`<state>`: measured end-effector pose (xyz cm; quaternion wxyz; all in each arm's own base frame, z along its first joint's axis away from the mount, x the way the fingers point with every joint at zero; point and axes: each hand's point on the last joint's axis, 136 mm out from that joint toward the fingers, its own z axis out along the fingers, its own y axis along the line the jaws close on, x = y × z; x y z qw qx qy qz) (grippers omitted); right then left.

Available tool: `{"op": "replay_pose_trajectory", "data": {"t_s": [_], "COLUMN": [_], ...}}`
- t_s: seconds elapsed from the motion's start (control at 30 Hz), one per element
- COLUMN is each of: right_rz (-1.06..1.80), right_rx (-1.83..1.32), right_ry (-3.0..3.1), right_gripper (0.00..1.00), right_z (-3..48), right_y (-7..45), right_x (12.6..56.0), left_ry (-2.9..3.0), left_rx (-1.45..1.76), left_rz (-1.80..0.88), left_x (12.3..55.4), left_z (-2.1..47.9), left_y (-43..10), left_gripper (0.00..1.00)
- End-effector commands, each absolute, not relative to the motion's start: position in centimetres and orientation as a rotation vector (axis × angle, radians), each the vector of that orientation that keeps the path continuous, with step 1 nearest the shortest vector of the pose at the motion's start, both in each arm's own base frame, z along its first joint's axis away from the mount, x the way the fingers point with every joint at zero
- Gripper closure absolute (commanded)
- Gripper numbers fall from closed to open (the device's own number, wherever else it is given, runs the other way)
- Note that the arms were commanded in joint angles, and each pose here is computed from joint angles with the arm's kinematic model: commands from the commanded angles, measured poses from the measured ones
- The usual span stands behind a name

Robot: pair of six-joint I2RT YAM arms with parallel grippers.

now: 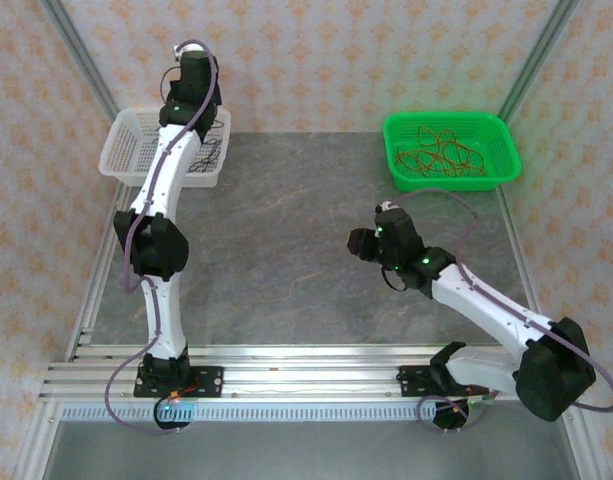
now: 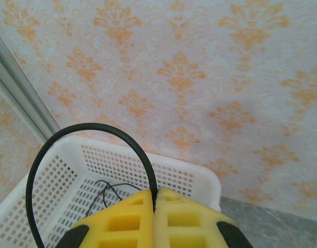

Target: Untangle the cables

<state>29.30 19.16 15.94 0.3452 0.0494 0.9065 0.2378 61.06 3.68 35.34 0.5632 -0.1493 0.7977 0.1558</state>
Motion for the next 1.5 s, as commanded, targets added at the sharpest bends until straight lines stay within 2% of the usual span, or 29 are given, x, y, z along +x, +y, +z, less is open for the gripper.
{"op": "replay_pose_trajectory", "data": {"t_s": [0.0,0.3,0.63,0.73,0.8,0.87,1.0,1.1,1.47], "right_rz": [0.598,0.556,0.525,0.525,0.52,0.515,0.511,0.516,0.528], "right_rx": [0.167,0.154,0.137,0.133,0.131,0.134,0.138,0.142,0.156], "right_ry": [2.332,2.417,2.429,2.424,2.422,2.421,2.411,2.399,2.386], "right_gripper": [0.58,0.59,0.59,0.59,0.59,0.59,0.59,0.59,0.59], "right_z": [16.1,13.2,13.5,13.8,14.0,14.1,14.5,14.9,14.9], "right_y": [19.5,21.2,21.7,21.8,21.7,21.5,21.1,20.9,20.1], "right_x": [29.8,29.1,29.7,29.6,29.5,29.4,29.1,28.9,28.1], "left_ry": [1.796,1.894,2.041,2.075,2.091,2.103,2.11,2.099,1.959], "left_rx": [-0.365,-0.457,-0.493,-0.504,-0.51,-0.515,-0.538,-0.542,-0.5], "left_rz": [0.36,0.336,0.219,0.189,0.173,0.163,0.146,0.128,0.076], "left_x": [62.8,65.0,65.4,65.3,65.2,65.1,64.7,64.3,61.2], "left_z": [36.1,26.7,18.0,16.4,15.9,15.6,16.0,17.4,27.7], "left_y": [5.8,10.6,10.4,10.2,10.0,9.9,9.8,9.6,8.9], "left_gripper": [1.0,1.0,1.0,0.97,0.9,0.78,0.43,0.26,0.23]}}
